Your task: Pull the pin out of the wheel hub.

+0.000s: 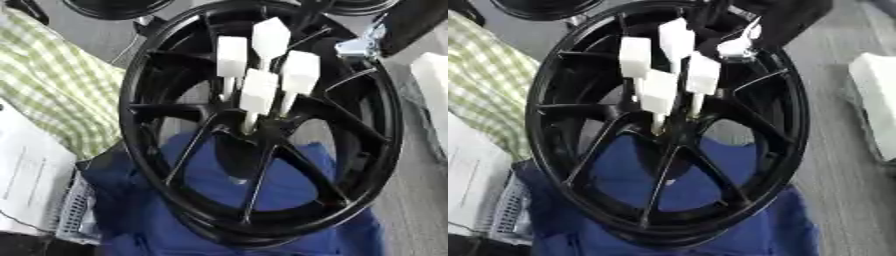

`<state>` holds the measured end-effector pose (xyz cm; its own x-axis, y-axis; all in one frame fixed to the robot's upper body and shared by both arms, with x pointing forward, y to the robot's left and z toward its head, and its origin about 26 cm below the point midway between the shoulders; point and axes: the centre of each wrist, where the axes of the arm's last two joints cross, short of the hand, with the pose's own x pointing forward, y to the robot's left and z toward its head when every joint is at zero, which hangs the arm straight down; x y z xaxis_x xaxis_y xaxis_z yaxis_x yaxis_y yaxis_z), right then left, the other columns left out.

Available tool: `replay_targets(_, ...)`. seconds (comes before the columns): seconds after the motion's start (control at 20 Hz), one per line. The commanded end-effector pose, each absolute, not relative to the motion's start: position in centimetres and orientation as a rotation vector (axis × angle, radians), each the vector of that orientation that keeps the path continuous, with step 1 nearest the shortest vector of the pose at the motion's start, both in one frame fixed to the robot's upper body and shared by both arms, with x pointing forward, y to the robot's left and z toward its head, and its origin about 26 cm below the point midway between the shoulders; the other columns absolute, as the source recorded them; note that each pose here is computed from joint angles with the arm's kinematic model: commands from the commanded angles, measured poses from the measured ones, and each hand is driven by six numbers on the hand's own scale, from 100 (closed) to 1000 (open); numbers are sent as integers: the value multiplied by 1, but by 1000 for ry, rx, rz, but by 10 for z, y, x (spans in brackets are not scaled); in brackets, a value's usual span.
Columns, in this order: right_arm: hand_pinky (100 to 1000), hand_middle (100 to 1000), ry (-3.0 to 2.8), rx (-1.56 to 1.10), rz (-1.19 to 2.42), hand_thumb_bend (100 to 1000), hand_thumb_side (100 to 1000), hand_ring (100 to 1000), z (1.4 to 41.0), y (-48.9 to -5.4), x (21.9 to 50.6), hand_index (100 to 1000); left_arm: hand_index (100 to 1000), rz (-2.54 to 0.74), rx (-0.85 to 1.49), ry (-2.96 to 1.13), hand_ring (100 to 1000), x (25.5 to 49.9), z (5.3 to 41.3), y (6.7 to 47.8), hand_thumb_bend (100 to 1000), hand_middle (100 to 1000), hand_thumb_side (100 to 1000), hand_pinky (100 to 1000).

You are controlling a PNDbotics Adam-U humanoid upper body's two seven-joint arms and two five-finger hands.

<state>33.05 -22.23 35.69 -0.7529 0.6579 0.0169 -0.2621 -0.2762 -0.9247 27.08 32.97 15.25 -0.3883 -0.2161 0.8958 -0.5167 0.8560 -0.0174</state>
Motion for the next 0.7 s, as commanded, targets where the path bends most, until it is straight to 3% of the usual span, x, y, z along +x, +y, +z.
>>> replay_targets(0.05, 857, 761, -1389, -596, 2083, 304, 723, 827, 365, -220, 325, 834, 724, 344, 542, -2010, 588, 269, 162, 331, 556, 593, 492, 669)
replay_targets(0.7, 819, 694, -1393, -754, 2153, 402, 783, 812, 359, -211, 324, 837, 723, 348, 533, -2006, 587, 269, 160, 330, 558, 593, 493, 667)
